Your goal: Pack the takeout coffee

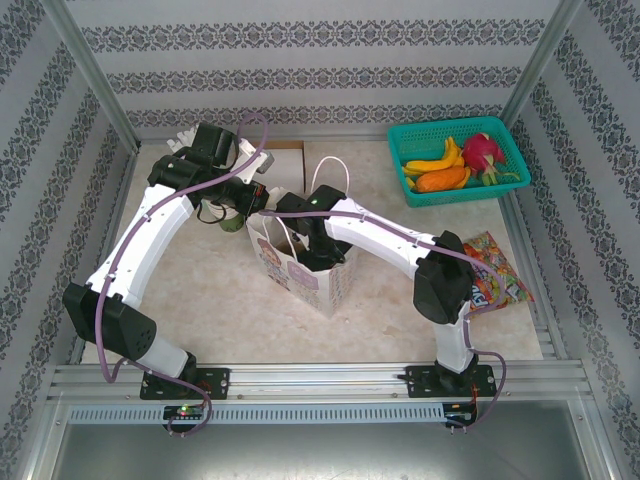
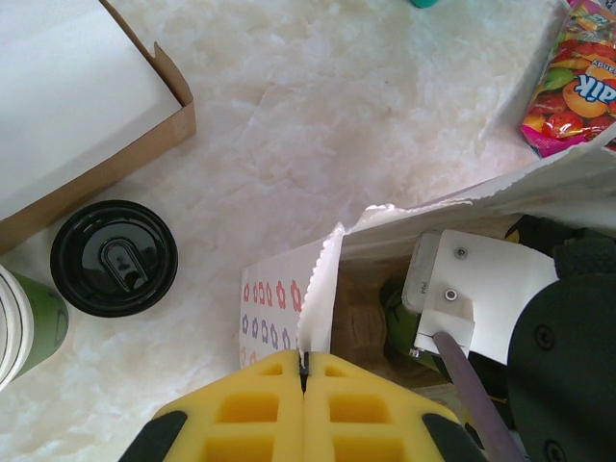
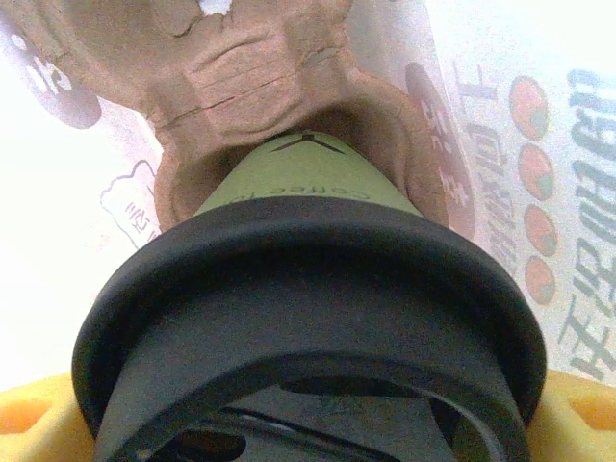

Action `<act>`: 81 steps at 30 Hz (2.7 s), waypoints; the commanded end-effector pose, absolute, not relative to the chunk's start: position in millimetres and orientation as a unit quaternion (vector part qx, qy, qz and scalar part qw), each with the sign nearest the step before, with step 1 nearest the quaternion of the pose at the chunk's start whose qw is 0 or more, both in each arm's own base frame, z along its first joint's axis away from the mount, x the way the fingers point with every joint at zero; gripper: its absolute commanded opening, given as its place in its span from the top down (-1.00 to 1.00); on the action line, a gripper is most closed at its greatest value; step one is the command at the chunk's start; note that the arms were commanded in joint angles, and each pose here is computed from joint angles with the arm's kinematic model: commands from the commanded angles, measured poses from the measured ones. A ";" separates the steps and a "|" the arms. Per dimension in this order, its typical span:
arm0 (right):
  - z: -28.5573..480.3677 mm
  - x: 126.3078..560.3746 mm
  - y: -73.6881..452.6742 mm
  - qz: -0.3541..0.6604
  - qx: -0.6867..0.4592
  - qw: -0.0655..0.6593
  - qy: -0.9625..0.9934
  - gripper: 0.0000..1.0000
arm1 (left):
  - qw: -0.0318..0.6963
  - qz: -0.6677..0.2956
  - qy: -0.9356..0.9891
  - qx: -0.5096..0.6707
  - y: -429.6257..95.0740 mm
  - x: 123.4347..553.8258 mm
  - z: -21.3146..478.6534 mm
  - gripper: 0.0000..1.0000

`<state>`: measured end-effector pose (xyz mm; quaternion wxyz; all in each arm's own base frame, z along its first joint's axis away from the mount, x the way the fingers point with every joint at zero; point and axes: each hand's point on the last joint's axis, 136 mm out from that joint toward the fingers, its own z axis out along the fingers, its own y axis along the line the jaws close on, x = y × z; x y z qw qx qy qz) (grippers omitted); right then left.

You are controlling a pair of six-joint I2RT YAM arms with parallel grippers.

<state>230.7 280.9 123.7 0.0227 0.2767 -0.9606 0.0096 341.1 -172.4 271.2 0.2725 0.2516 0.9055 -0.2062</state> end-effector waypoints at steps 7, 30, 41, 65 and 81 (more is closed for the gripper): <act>131.0 231.4 285.5 -0.019 0.273 0.013 -0.962 -0.16 | 0.271 -0.210 0.906 0.247 -171.8 342.2 270.4 1.00; 130.4 232.3 286.0 -0.025 0.273 0.012 -0.962 -0.16 | 0.270 -0.210 0.907 0.247 -172.1 342.6 269.3 1.00; 119.7 236.4 274.4 0.004 0.270 0.007 -0.963 -0.15 | 0.270 -0.210 0.906 0.248 -172.2 342.3 269.5 1.00; 94.0 232.9 267.4 0.020 0.268 0.021 -0.963 -0.13 | 0.269 -0.212 0.906 0.247 -173.0 343.0 269.1 1.00; 90.7 232.0 267.2 0.021 0.270 0.025 -0.962 -0.12 | 0.268 -0.214 0.906 0.247 -173.6 344.0 269.0 1.00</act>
